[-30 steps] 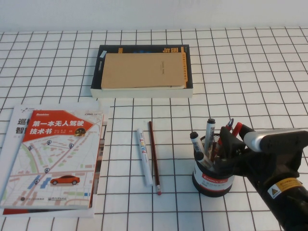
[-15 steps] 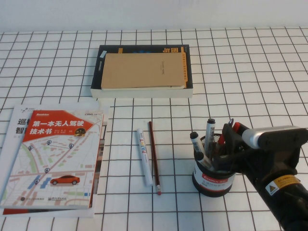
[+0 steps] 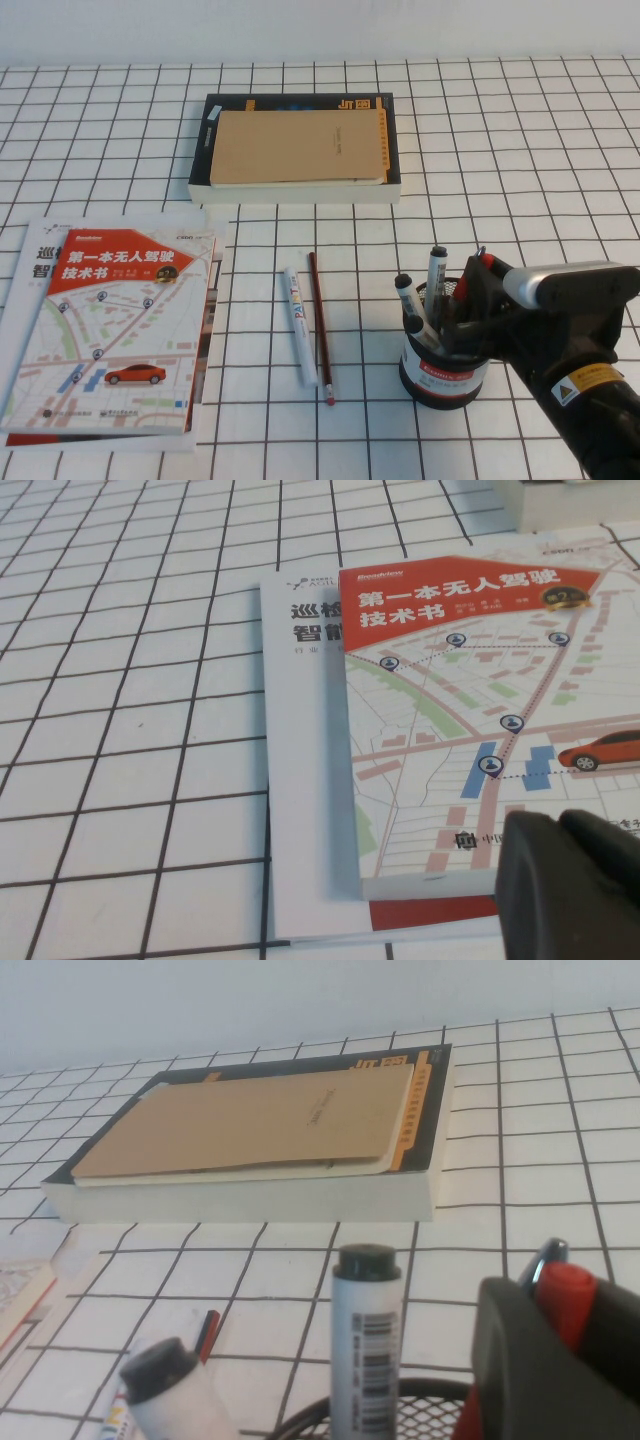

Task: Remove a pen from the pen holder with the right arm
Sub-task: 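Take a marker out of the pen holder and lay it on the table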

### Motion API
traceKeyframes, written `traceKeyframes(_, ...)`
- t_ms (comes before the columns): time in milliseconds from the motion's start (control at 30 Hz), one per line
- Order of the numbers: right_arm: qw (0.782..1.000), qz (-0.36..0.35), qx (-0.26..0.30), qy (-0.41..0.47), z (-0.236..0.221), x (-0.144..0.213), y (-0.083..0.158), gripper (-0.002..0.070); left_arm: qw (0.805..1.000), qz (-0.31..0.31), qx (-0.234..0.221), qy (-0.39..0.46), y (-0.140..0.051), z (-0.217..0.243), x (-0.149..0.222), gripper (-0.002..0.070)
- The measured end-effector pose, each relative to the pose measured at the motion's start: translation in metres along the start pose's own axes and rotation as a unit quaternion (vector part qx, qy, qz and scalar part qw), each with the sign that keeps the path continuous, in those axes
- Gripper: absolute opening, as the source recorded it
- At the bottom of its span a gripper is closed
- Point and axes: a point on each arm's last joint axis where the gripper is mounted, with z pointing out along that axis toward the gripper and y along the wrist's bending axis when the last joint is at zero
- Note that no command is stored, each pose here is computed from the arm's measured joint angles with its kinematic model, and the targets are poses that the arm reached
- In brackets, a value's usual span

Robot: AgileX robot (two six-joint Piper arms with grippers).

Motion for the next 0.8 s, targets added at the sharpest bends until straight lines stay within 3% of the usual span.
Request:
traceKeyframes(300,1.0,0.008,-0.005,-0.01,-0.003,-0.008,0.001,0.0065,1.0,0.0,0.0,0.0,0.0,0.0,0.0,-0.0004)
traceKeyframes(467,0.999,0.026,-0.019,-0.027,-0.012,-0.027,0.004,0.0065,1.0,0.0,0.0,0.0,0.0,0.0,0.0,-0.0004)
traceKeyframes(800,0.999,-0.005,-0.044,-0.024,-0.045,-0.08,0.01,0.0065,1.0,0.0,0.0,0.0,0.0,0.0,0.0,-0.0004)
